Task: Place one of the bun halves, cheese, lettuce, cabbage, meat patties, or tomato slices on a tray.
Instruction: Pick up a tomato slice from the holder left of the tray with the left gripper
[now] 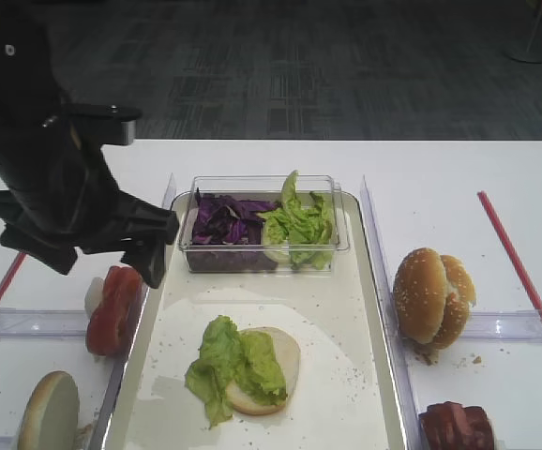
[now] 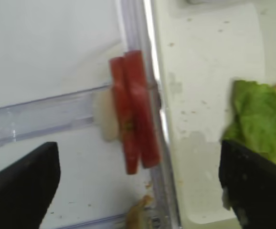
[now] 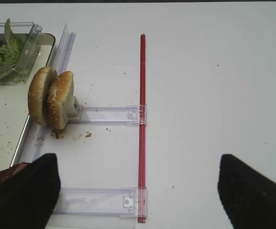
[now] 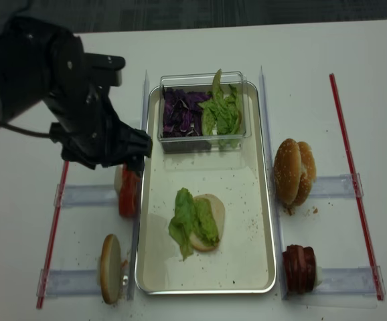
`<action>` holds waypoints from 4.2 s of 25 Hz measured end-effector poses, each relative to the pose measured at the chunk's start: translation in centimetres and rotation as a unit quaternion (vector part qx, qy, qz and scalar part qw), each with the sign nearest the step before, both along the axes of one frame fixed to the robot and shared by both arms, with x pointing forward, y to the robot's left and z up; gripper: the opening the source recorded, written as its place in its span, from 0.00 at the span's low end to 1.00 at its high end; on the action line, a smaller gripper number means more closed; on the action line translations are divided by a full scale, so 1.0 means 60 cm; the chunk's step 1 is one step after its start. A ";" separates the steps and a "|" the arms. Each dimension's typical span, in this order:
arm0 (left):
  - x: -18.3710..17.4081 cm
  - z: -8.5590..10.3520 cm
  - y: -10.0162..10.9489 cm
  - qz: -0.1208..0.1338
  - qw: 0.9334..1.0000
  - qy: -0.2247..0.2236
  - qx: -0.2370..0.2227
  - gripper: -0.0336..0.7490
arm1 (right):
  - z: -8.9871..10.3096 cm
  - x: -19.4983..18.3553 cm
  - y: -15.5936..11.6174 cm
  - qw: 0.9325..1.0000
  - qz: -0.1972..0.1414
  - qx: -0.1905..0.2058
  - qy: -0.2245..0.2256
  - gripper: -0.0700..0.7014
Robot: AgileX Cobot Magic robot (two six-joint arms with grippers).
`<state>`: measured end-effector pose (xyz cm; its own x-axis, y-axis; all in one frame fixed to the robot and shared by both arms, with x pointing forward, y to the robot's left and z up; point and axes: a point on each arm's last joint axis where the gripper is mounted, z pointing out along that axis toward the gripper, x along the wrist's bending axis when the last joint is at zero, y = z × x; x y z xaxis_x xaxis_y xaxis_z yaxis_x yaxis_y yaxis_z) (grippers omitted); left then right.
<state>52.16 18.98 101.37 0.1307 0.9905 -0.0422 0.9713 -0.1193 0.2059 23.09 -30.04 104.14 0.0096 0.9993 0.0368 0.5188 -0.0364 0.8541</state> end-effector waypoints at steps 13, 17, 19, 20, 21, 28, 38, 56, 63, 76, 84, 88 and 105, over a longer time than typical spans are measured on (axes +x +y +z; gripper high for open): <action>-0.012 -0.023 -0.054 -0.010 1.000 0.017 -0.007 0.83 | 0.000 0.000 0.000 1.000 0.000 -0.001 0.000 0.97; -0.010 -0.031 -0.056 -0.010 1.000 0.025 -0.003 0.83 | 0.000 0.000 0.000 1.000 0.000 -0.001 0.000 0.97; -0.009 -0.033 -0.056 -0.010 1.000 0.024 -0.004 0.83 | 0.000 0.000 0.000 1.000 0.000 -0.001 0.000 0.97; -0.008 -0.034 -0.056 -0.010 1.000 0.024 -0.004 0.83 | 0.000 0.000 0.000 1.000 0.000 -0.001 0.000 0.97; -0.008 -0.034 -0.056 -0.010 1.000 0.023 -0.004 0.83 | 0.000 0.000 0.000 1.000 0.000 -0.001 0.000 0.97; -0.003 -0.042 -0.059 -0.010 1.000 0.021 -0.005 0.83 | 0.000 0.000 0.000 1.000 0.000 -0.001 0.000 0.97; 0.007 -0.065 -0.062 -0.014 1.000 0.027 0.006 0.83 | 0.000 0.000 0.000 1.000 0.000 -0.001 0.000 0.97; 0.014 -0.073 -0.061 -0.021 0.999 0.018 0.019 0.61 | 0.000 0.000 0.000 1.000 0.000 -0.001 0.000 0.97; 0.017 -0.073 -0.057 -0.021 0.999 0.010 0.034 0.46 | 0.000 0.000 0.000 1.000 0.000 -0.001 0.000 0.97; 0.018 -0.073 -0.054 -0.027 0.999 0.005 0.044 0.24 | 0.000 0.000 0.000 1.000 0.000 -0.001 0.000 0.97; 0.020 -0.073 -0.050 -0.018 0.998 0.000 0.057 0.15 | 0.000 0.000 0.000 1.000 0.000 -0.001 0.000 0.97; 0.021 -0.072 -0.049 -0.016 0.998 -0.003 0.060 0.14 | 0.000 0.000 0.000 1.000 0.000 -0.001 0.000 0.97; 0.021 -0.072 -0.049 -0.015 0.998 -0.003 0.060 0.14 | 0.000 0.000 0.000 1.000 0.000 -0.001 0.000 0.97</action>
